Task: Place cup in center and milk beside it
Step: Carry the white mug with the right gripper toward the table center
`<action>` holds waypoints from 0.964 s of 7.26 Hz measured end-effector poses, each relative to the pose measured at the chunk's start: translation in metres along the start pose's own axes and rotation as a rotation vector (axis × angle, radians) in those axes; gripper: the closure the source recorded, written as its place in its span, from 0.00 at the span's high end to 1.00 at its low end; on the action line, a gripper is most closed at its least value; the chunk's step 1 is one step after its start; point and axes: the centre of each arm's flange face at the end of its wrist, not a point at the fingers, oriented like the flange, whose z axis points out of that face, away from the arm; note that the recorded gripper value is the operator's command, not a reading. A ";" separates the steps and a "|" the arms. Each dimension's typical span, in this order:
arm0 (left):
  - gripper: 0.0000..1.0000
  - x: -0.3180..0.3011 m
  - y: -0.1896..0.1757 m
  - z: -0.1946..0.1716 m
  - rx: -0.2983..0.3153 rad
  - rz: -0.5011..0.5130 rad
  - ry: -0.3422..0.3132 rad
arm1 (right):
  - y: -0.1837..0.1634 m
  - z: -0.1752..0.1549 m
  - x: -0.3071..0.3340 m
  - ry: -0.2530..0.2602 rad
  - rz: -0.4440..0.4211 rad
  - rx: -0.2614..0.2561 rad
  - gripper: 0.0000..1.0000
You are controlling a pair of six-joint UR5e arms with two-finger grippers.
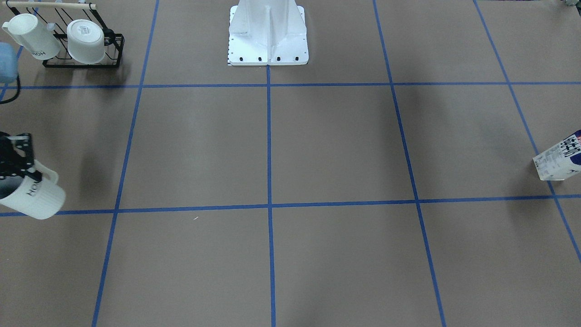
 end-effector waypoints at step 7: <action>0.98 0.000 0.000 0.001 -0.002 -0.002 0.002 | 0.006 0.145 -0.402 0.194 0.286 -0.116 0.00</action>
